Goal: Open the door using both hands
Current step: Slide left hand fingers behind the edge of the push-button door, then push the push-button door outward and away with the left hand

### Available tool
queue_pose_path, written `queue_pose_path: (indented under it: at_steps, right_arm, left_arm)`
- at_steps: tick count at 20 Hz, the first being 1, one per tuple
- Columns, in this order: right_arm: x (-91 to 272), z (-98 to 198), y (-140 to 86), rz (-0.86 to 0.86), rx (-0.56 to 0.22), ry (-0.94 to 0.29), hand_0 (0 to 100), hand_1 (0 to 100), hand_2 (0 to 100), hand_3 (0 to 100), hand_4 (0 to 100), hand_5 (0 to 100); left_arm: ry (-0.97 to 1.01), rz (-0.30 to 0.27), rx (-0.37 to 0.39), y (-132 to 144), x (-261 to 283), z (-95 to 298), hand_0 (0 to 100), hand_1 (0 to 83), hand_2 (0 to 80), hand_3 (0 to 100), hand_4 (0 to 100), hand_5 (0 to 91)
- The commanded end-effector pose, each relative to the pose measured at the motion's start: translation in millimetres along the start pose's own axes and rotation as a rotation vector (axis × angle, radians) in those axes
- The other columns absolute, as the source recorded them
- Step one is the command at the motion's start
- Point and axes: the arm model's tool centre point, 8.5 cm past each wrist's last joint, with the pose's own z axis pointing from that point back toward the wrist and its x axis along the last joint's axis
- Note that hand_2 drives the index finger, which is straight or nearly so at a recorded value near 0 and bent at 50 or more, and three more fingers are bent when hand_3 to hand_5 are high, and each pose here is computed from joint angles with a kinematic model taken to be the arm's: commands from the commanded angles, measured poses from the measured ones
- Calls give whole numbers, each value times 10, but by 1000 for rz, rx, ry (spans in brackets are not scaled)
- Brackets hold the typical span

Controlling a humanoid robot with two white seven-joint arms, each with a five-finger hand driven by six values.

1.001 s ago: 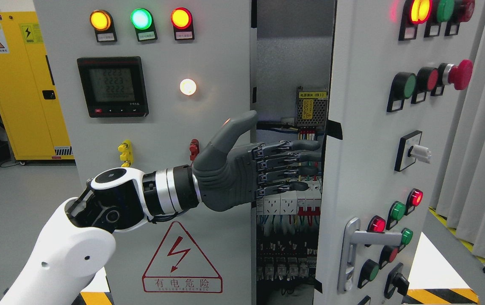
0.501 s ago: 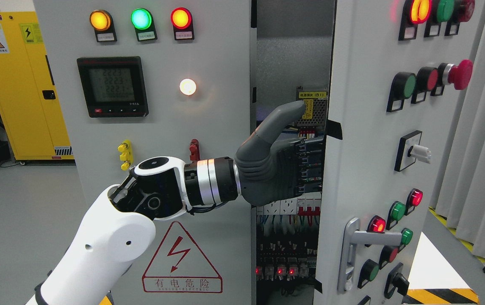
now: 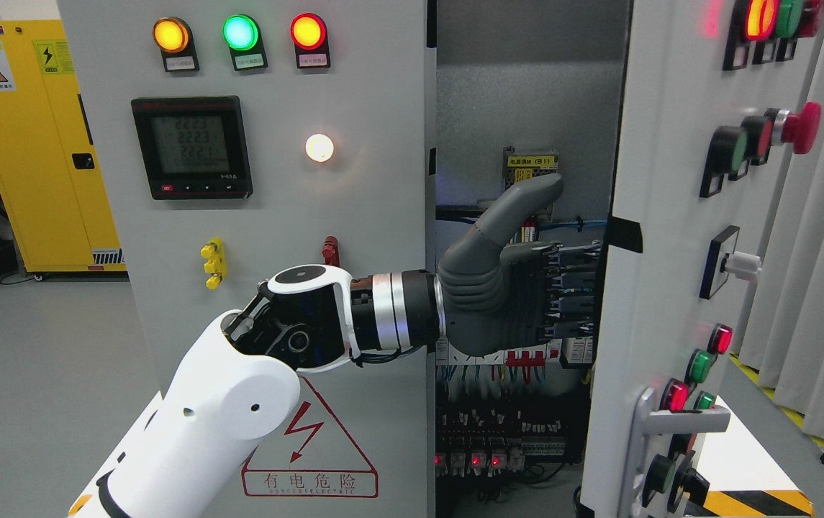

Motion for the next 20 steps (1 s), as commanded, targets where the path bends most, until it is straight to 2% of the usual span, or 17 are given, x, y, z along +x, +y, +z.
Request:
queue_pose_path:
  at_steps: [1, 5, 8, 11, 20]
  right_arm:
    - [-9, 1, 173, 25, 25, 1, 214, 102, 0, 0, 0, 0]
    - [-7, 1, 173, 25, 25, 0, 214, 101, 0, 0, 0, 0]
    - [-9, 1, 173, 25, 25, 1, 214, 100, 0, 0, 0, 0]
    - [2, 1, 173, 25, 25, -2, 214, 100, 0, 0, 0, 0]
    - [-9, 1, 173, 25, 25, 1, 215, 99, 0, 0, 0, 0]
  left_arm:
    - [-8, 34, -68, -121, -41, -387, 0, 64, 149, 281, 225, 0]
    - [-6, 13, -104, -265, -55, -618, 0, 64, 141, 276, 205, 0]
    - [-11, 10, -119, -324, -52, -692, 0, 57, 120, 194, 140, 0]
    - [-17, 12, -91, -349, -51, -759, 0, 57, 102, 106, 92, 0]
    - [-33, 15, -130, -554, -43, -990, 0, 53, 92, 86, 59, 0]
